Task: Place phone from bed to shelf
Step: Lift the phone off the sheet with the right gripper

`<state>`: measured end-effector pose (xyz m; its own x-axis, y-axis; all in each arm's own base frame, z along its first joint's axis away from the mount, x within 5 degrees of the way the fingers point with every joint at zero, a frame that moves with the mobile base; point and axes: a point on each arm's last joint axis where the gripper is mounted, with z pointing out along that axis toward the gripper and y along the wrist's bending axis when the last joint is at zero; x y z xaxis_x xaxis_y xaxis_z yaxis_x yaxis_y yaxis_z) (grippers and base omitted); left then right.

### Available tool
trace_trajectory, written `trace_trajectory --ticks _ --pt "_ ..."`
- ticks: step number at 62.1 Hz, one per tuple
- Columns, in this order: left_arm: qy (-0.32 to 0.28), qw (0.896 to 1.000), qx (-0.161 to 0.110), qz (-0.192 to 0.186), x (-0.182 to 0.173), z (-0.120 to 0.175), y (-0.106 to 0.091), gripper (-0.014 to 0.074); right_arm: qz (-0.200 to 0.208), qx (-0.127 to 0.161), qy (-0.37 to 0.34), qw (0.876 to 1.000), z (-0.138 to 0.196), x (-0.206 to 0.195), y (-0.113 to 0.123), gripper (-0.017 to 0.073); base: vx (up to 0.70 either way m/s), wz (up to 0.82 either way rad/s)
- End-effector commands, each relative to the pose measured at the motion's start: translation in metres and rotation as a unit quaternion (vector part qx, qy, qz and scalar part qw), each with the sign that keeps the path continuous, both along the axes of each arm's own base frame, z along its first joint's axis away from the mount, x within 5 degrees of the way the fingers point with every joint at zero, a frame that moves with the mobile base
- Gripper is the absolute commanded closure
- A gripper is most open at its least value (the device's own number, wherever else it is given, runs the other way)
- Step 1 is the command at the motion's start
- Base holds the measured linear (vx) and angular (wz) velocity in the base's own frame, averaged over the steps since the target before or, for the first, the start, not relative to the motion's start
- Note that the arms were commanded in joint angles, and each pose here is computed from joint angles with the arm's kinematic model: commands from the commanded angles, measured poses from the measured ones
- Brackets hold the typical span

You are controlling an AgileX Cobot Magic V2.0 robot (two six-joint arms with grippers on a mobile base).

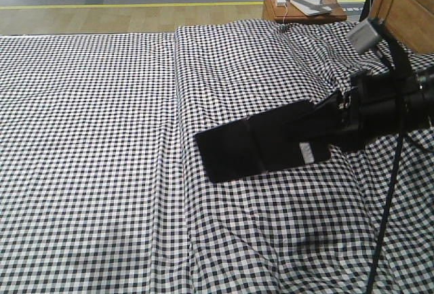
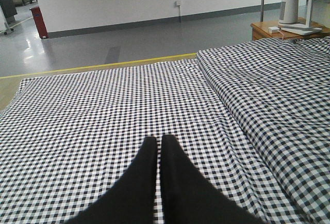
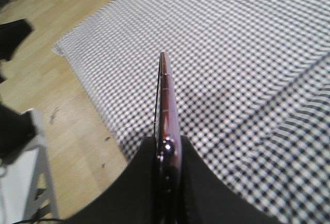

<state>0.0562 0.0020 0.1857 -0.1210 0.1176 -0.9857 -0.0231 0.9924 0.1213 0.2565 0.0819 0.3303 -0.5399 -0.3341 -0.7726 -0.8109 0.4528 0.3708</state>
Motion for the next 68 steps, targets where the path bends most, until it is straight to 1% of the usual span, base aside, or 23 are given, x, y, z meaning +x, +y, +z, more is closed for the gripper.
trace_trajectory --ticks 1,3,14,21,51,68 --pt "-0.054 0.999 -0.005 -0.001 -0.001 0.015 0.000 0.0592 0.043 0.065 -0.021 0.997 0.028 -0.029 0.014 0.0562 0.00 0.00" --pt "-0.054 0.999 -0.005 -0.001 -0.001 0.015 0.000 0.0592 0.049 0.070 -0.027 0.996 0.031 -0.035 0.017 0.0562 0.00 0.00" --pt "-0.054 0.999 -0.005 -0.001 -0.001 0.015 0.000 0.0592 0.084 0.077 -0.063 0.991 0.050 -0.063 0.029 0.0562 0.00 0.00" --pt "-0.054 0.999 -0.005 -0.001 -0.001 0.015 0.000 0.0592 0.094 0.083 -0.073 0.989 0.057 -0.074 0.032 0.0561 0.00 0.00" --pt "-0.054 0.999 -0.005 -0.001 -0.001 0.015 0.000 0.0592 0.090 0.096 -0.078 0.988 0.063 -0.080 0.032 0.0561 0.00 0.00" --pt "-0.054 0.999 -0.005 -0.001 -0.001 0.015 0.000 0.0592 0.090 0.096 -0.077 0.988 0.063 -0.080 0.032 0.0561 0.00 0.00"
